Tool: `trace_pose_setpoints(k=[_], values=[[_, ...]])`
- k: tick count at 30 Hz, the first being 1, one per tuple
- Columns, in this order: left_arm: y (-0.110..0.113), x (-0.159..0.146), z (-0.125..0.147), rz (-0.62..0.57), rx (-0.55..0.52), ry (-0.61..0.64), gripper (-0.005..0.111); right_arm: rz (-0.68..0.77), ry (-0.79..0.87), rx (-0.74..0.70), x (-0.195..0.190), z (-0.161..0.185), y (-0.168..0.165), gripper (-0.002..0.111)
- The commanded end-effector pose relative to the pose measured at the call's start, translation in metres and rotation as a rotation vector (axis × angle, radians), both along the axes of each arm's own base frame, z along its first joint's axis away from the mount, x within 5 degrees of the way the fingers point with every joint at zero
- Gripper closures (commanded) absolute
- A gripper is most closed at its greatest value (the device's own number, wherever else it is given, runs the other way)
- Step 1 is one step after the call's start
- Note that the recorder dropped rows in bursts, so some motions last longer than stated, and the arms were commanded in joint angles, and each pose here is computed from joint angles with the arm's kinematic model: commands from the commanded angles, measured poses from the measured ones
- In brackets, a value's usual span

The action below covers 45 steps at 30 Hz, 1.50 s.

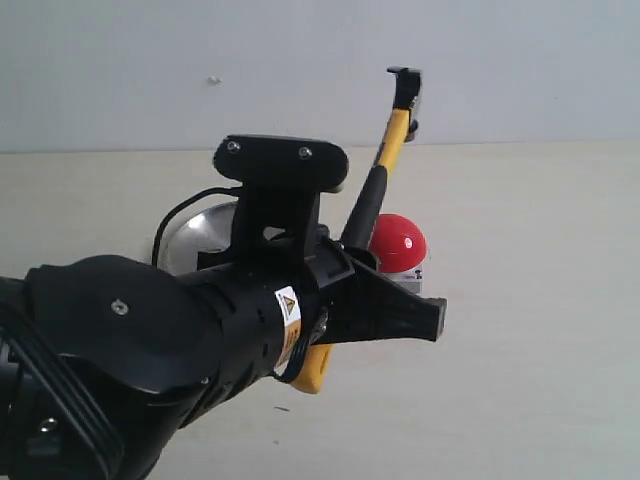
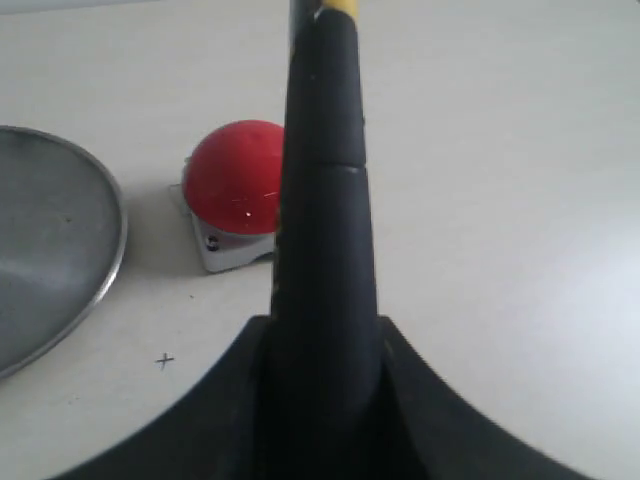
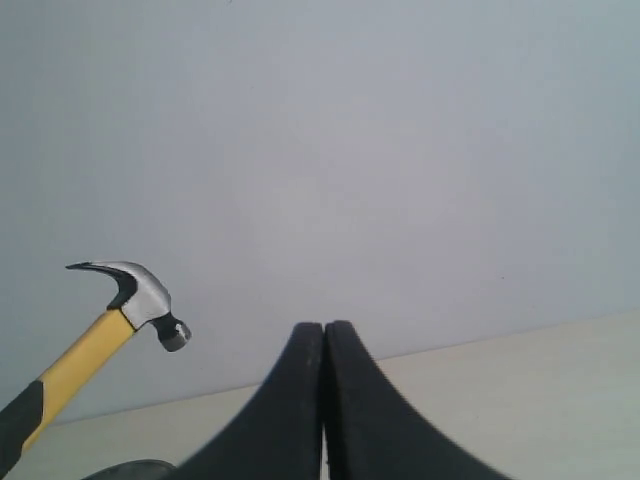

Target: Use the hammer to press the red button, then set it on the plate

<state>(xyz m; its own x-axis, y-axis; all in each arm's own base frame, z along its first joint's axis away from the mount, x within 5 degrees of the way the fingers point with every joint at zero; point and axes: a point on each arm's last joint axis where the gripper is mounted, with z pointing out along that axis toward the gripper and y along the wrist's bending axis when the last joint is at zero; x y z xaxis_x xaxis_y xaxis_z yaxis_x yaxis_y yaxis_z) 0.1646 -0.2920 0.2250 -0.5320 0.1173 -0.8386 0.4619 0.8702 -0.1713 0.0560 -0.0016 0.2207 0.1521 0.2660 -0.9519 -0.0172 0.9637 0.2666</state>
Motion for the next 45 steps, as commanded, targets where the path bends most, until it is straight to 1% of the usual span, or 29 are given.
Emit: trace_pose_setpoints(k=[1, 3, 6, 13, 15, 18, 27, 30, 32, 35, 39, 41, 45], values=[[-0.001, 0.001, -0.011, -0.007, 0.045, -0.015, 0.107, -0.008, -0.009, -0.011, 0.0, -0.001, 0.0, 0.108], [-0.002, 0.001, -0.02, -0.016, 0.063, 0.014, 0.107, -0.008, -0.009, -0.011, 0.0, -0.001, 0.0, 0.108], [-0.003, 0.001, -0.026, -0.022, 0.077, 0.025, 0.107, -0.008, -0.009, -0.011, 0.0, -0.001, 0.0, 0.108], [-0.004, 0.004, -0.034, -0.023, 0.103, 0.028, 0.107, -0.008, -0.009, -0.011, 0.0, -0.001, 0.0, 0.108], [-0.002, 0.011, -0.04, -0.029, 0.1, 0.068, 0.107, -0.008, -0.009, -0.011, 0.0, -0.001, 0.0, 0.108], [0.001, 0.017, -0.041, -0.03, 0.091, 0.089, 0.107, -0.008, -0.009, -0.011, 0.0, -0.001, 0.0, 0.108], [0.002, 0.021, -0.039, -0.036, 0.102, 0.064, 0.107, -0.008, -0.009, -0.011, 0.0, -0.001, 0.0, 0.108], [0.001, 0.025, -0.029, -0.037, 0.075, 0.04, 0.107, -0.008, -0.009, -0.011, 0.0, -0.001, 0.0, 0.108], [-0.003, 0.027, -0.001, -0.056, 0.019, -0.032, 0.107, -0.008, -0.009, -0.011, 0.0, -0.001, 0.0, 0.108], [-0.004, 0.027, 0.029, -0.08, -0.022, -0.103, 0.107, -0.008, -0.009, -0.011, 0.0, -0.001, 0.0, 0.108], [0.0, 0.027, 0.06, -0.085, -0.076, -0.164, 0.107, -0.008, -0.009, -0.013, 0.0, -0.001, 0.0, 0.108], [0.006, 0.027, 0.067, -0.077, -0.082, -0.172, 0.107, -0.008, -0.009, -0.013, 0.0, -0.001, 0.0, 0.108], [0.009, 0.032, 0.061, -0.059, -0.037, -0.141, 0.107, -0.008, -0.009, -0.013, 0.0, -0.001, 0.0, 0.108]])
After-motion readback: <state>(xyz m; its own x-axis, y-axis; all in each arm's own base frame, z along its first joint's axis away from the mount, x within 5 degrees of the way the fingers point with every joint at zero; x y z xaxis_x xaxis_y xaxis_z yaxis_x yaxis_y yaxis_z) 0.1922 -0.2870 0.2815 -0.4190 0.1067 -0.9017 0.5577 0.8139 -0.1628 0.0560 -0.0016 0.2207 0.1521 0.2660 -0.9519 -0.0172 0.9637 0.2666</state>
